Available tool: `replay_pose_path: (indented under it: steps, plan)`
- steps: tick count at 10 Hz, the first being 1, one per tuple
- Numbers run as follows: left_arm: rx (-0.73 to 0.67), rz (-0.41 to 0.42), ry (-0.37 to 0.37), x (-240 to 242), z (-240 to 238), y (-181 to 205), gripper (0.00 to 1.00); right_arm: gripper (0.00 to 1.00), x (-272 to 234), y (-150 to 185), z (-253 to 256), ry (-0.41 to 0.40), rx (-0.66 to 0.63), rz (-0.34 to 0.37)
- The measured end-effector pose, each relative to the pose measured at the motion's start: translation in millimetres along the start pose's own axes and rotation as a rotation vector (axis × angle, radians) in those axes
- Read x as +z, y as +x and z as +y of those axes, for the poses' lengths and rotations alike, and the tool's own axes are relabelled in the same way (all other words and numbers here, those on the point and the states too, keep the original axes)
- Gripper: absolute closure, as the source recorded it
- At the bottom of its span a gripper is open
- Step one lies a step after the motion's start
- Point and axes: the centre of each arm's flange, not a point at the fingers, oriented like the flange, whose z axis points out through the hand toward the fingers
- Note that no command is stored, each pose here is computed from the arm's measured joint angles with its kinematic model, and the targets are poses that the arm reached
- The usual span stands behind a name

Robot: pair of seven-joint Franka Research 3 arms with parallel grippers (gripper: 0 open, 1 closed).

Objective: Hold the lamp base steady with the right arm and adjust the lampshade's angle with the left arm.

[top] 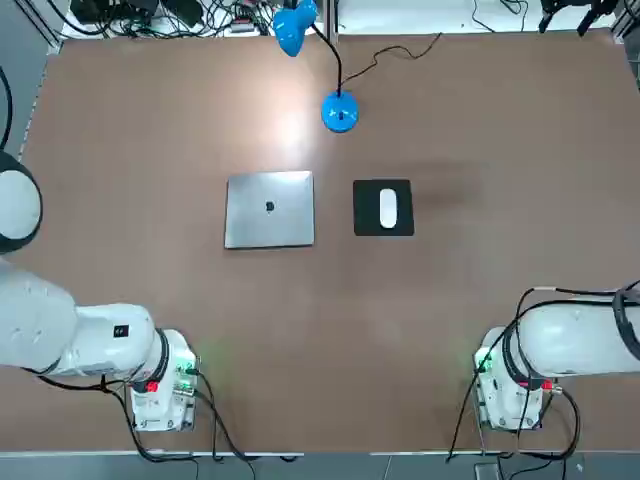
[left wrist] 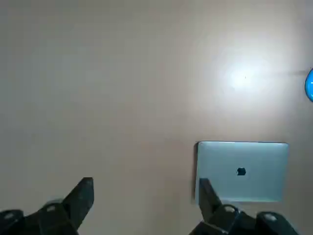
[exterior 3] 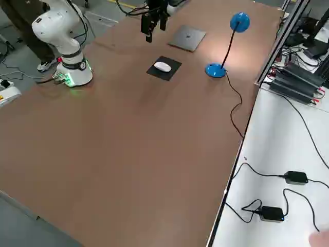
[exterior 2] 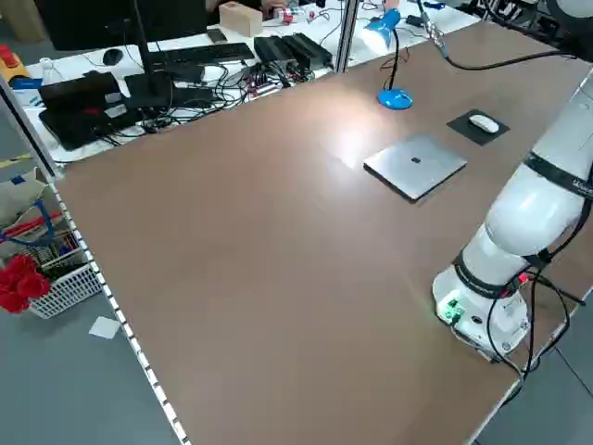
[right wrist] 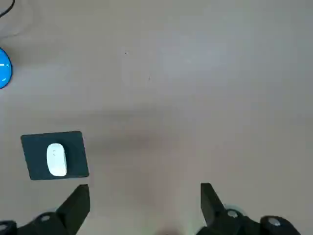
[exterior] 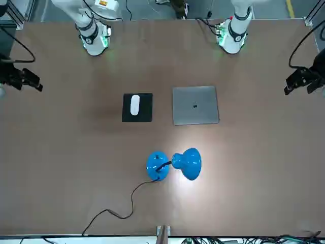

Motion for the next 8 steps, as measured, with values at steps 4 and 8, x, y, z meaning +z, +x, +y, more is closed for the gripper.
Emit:
replay_pose_path:
  steps: [4,8]
  plan:
    - [-0.001,0.003,0.000,-1,2,0,0.04,0.00,-1,1,-5,0.005,-0.015,0.013]
    - [-0.116,0.038,-0.018,-9,12,16,0.02,0.00,37,9,-88,0.097,-0.141,0.037]
